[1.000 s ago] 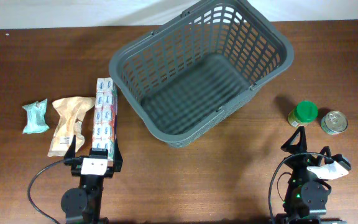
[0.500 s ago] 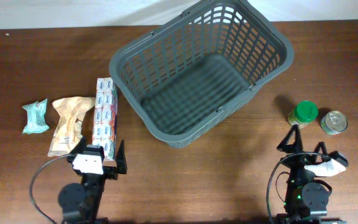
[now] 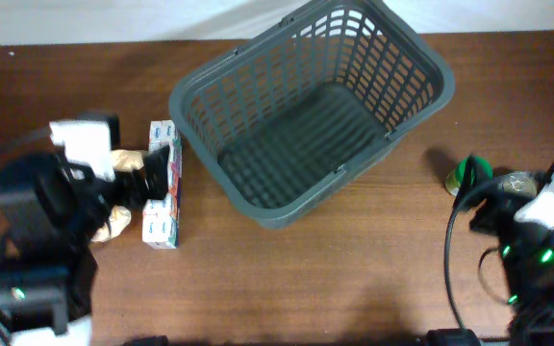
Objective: Pack container
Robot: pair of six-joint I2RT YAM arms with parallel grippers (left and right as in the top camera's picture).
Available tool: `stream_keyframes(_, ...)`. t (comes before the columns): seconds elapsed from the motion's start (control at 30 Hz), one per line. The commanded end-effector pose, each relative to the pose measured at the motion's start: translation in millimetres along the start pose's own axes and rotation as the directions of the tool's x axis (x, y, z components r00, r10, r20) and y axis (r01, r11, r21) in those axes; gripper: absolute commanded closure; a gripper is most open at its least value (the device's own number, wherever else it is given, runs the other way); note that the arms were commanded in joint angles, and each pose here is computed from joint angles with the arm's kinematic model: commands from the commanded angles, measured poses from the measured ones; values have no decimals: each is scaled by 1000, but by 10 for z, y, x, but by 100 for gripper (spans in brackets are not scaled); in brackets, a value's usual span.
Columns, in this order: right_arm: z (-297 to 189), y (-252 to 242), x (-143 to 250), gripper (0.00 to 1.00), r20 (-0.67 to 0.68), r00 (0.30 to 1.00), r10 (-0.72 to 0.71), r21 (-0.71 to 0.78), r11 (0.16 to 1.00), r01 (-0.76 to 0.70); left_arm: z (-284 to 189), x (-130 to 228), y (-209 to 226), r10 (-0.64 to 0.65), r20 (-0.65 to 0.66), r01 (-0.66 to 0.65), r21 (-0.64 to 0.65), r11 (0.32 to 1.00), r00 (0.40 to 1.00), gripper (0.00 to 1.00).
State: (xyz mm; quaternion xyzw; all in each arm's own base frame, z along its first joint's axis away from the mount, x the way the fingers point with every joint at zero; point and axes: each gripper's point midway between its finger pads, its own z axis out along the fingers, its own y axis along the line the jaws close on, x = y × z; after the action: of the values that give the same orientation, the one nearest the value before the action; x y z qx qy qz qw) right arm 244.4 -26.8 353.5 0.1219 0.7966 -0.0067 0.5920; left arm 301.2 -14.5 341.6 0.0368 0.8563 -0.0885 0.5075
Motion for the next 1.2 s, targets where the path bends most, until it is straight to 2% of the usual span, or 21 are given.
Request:
stream_keyframes(0.0,-42,365,-294,1,-70,997,-33,-164,986,21,-189,-567,-189,29,76,-35,83,996,997,1)
stream_keyframes(0.03,-85,470,-212,1,-143,989,-31,-222,975,-1,-232,-657,-259,34,94,-45,117,992,995,1)
stream_keyframes(0.1,-120,618,-248,1,-181,983,-38,-295,955,-17,-331,-807,-407,46,139,-72,188,979,989,1)
stream_keyframes(0.23,-118,753,-438,1,-167,985,-38,-351,936,-24,-397,-843,-564,50,157,-91,272,958,986,1)
stream_keyframes(0.3,-90,777,-544,6,-164,986,-38,-351,936,-23,-416,-769,-656,40,128,-80,330,941,991,0)
stream_keyframes(0.33,-68,791,-599,9,-170,985,-38,-350,936,-24,-420,-719,-678,33,106,-68,345,936,994,11)
stream_keyframes(0.4,6,822,-696,16,-193,980,-41,-345,938,-29,-412,-597,-684,16,51,-33,351,936,999,45)
stream_keyframes(0.47,90,848,-761,22,-222,974,-45,-339,940,-34,-412,-443,-693,-18,-25,26,355,935,1000,70)
stream_keyframes(0.5,243,852,-818,34,-267,962,-50,-312,949,-37,-423,-297,-702,-74,-105,107,350,931,992,96)
stream_keyframes(0.53,352,849,-841,40,-295,954,-53,-291,956,-37,-442,-154,-715,-114,-177,169,341,925,978,98)
stream_keyframes(0.67,660,862,-844,49,-357,932,-65,-260,965,-32,-505,141,-825,-117,-309,224,337,914,944,98)
stream_keyframes(0.73,806,884,-824,57,-383,921,-67,-254,967,-35,-503,254,-836,-82,-344,195,307,931,935,98)
stream_keyframes(0.83,991,899,-745,76,-417,906,-69,-246,969,-39,-473,371,-859,-3,-369,107,260,960,929,98)
stream_keyframes(0.9,1093,902,-671,93,-442,894,-71,-240,970,-41,-462,424,-958,35,-385,72,260,963,922,98)
stream_keyframes(0.93,1141,903,-636,96,-454,888,-72,-237,971,-42,-455,449,-994,37,-396,70,254,965,917,98)
stream_keyframes(1.17,1272,906,-543,96,-483,873,-74,-229,972,-45,-360,758,-1446,133,-504,5,264,965,853,98)
